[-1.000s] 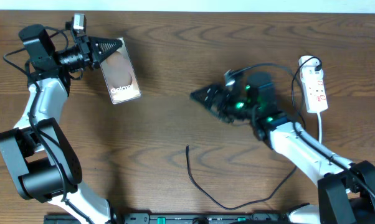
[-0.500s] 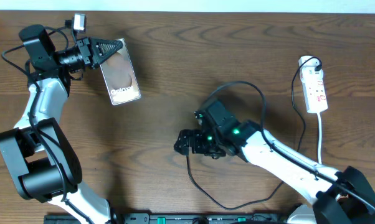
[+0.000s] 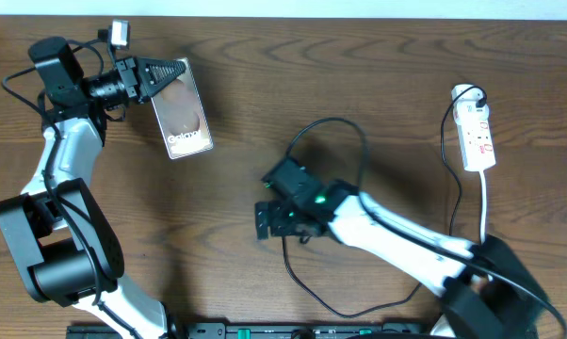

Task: Plug charger to phone and switch on socket
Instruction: 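Lower the right gripper over the black USB-C cable end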

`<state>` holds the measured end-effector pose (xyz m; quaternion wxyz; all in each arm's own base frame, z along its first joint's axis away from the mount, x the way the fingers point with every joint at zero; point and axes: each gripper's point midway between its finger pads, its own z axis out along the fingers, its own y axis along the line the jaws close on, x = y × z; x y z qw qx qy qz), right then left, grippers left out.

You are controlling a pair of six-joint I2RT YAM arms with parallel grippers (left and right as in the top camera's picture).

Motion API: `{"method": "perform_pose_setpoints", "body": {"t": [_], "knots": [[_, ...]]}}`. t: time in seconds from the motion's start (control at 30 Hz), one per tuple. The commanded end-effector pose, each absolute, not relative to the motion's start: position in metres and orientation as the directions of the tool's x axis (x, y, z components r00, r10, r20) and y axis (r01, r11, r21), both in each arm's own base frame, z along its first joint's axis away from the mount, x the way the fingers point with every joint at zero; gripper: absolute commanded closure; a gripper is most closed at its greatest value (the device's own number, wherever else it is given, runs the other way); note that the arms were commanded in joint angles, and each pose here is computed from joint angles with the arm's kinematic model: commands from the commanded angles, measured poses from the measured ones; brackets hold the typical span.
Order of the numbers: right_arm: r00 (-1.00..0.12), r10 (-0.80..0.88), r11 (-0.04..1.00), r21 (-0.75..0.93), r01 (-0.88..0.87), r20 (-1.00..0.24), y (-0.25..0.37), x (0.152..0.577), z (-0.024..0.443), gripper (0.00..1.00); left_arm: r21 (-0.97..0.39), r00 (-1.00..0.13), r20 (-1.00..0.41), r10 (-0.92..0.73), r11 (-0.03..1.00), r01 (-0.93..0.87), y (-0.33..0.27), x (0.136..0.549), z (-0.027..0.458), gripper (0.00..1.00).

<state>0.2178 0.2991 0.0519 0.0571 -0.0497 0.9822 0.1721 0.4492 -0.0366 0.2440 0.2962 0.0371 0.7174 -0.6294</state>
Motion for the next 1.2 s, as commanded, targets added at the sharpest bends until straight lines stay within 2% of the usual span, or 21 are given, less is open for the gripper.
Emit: {"method": "perform_pose_setpoints", "body": {"t": [0.0, 0.2, 0.4, 0.67, 0.83, 1.07, 1.17], "knots": [[-0.988, -0.066, 0.966, 0.239, -0.099, -0.142, 0.303, 0.223, 0.041, 0.01, -0.871, -0.817, -0.492, -0.303, 0.192, 0.453, -0.036, 0.444, 0.251, 0.93], [-0.990, -0.073, 0.987, 0.131, -0.088, -0.121, 0.303, 0.225, 0.033, 0.01, -0.871, -0.815, -0.491, -0.309, 0.195, 0.451, -0.033, 0.444, 0.251, 0.93], [-0.984, -0.071, 0.993, 0.082, -0.085, -0.165, 0.304, 0.224, 0.031, 0.01, -0.872, -0.816, -0.488, -0.310, 0.195, 0.448, -0.032, 0.444, 0.250, 0.93], [-0.970, -0.080, 0.984, 0.139, -0.114, -0.230, 0.326, 0.230, 0.035, 0.01, -0.877, -0.820, -0.480, -0.312, 0.192, 0.440, -0.032, 0.443, 0.250, 0.93], [-0.975, -0.099, 0.981, 0.147, -0.130, -0.200, 0.326, 0.223, 0.033, 0.01, -0.877, -0.819, -0.481, -0.312, 0.192, 0.441, -0.032, 0.443, 0.250, 0.93], [-0.988, 0.088, 0.991, 0.110, 0.074, -0.123, 0.309, 0.212, 0.027, 0.04, -0.877, -0.819, -0.481, -0.312, 0.193, 0.441, -0.032, 0.444, 0.250, 0.93], [-0.991, 0.104, 0.990, 0.107, 0.095, -0.084, 0.309, 0.205, 0.022, 0.06, -0.877, -0.819, -0.481, -0.313, 0.193, 0.441, -0.032, 0.444, 0.250, 0.93]]}}
